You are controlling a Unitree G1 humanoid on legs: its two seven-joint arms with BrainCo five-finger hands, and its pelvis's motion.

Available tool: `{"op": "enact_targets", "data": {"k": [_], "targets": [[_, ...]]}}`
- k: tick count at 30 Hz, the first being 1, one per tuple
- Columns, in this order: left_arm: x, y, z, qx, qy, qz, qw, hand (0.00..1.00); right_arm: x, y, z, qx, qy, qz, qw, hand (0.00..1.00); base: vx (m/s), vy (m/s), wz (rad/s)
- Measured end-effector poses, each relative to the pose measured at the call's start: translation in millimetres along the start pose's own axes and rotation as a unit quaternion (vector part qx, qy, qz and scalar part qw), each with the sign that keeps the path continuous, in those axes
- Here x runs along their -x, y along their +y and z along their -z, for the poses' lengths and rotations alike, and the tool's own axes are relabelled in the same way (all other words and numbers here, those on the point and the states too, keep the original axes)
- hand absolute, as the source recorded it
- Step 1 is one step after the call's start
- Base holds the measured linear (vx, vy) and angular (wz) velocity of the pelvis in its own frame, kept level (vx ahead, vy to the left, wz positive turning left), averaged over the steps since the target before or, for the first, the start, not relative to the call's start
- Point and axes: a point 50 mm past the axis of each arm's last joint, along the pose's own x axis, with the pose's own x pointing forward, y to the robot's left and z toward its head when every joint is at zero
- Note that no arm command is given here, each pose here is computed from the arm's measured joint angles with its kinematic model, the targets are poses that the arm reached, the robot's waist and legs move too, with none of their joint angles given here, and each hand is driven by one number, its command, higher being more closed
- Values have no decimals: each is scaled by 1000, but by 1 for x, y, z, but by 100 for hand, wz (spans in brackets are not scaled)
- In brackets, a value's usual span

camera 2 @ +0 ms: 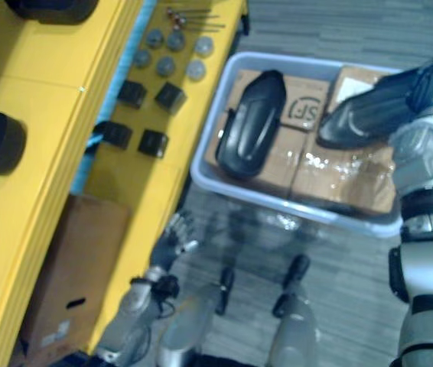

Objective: Walk over and take plastic housings, then place them on the shelf

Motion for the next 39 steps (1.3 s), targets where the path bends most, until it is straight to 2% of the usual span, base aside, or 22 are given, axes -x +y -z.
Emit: {"op": "enact_targets", "data": {"k": [4, 8, 9, 18, 24, 29, 34, 39], "targets": [[-16, -8, -5, 6, 1, 22, 1000, 0, 1, 7, 0, -14, 15, -19, 1000, 100, -90, 44, -1], [-25, -2, 6, 14, 29, 3, 999, 0, 4, 21, 0, -17, 42, -51, 998, 100, -59, 76, 5], [-25, -1, 7, 13, 31, -2, 999, 0, 3, 21, 2, -25, 52, -47, 997, 0, -56, 96, 4], [-11, 2, 20, 27, 45, -27, 998, 0, -1, 3, 6, -45, 70, 42, 996, 0, -72, 82, 10], [7, 4, 24, 42, 45, -35, 997, 0, -12, -38, 5, -53, 32, 129, 990, 0, -57, 58, 4], [11, 4, 22, 46, 41, -33, 998, 0, -15, -61, 6, -27, 11, 159, 987, 0, -31, 36, -5], [16, 9, 26, 44, 48, -38, 997, 0, -16, -54, 4, 36, -2, 111, 993, 0, -39, 31, -9], [21, 13, 31, 60, 60, -49, 995, 0, -18, -64, 20, 104, 21, 66, 992, 0, -39, 46, -1]]}}
